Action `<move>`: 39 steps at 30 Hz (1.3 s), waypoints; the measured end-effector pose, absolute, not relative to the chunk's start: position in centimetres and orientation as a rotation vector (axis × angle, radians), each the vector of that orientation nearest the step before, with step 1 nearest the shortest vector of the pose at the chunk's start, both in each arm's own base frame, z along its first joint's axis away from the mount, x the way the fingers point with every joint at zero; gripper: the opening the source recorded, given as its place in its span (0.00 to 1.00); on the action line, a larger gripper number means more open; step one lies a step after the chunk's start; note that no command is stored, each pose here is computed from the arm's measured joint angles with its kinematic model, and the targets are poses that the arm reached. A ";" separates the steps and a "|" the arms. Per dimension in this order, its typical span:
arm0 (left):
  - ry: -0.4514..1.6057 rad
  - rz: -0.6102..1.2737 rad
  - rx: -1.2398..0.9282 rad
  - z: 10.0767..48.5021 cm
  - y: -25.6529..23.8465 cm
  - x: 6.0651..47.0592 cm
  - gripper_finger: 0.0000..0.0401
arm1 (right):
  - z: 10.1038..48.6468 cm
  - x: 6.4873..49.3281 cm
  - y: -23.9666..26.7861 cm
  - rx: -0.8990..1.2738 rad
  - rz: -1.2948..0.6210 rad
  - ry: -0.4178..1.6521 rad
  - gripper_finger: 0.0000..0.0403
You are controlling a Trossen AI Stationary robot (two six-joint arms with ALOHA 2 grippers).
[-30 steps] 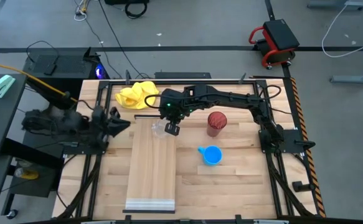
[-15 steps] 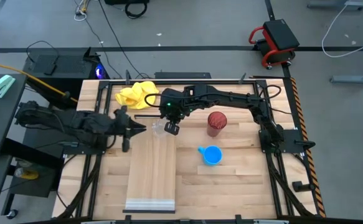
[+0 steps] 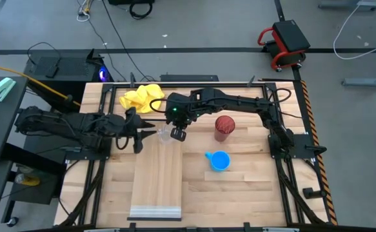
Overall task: Stack small to large cups/mugs on shelf
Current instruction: Put the transparent mug on the shelf
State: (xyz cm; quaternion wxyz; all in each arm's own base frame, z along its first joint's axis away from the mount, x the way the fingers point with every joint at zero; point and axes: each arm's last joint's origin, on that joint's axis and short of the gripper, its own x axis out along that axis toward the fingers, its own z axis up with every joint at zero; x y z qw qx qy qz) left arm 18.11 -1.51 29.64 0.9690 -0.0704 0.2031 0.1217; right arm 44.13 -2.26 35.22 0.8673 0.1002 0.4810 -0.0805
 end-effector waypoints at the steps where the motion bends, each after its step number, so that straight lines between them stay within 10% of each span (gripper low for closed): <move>1: 0.413 0.239 -0.145 29.6 -1.5 18.1 0.36 | 35.2 44.1 -2.3 0.209 -0.169 1.007 0.01; 39: 0.408 0.213 -0.189 28.8 -0.7 20.6 0.33 | 35.0 43.8 -2.4 0.208 -0.216 1.043 0.01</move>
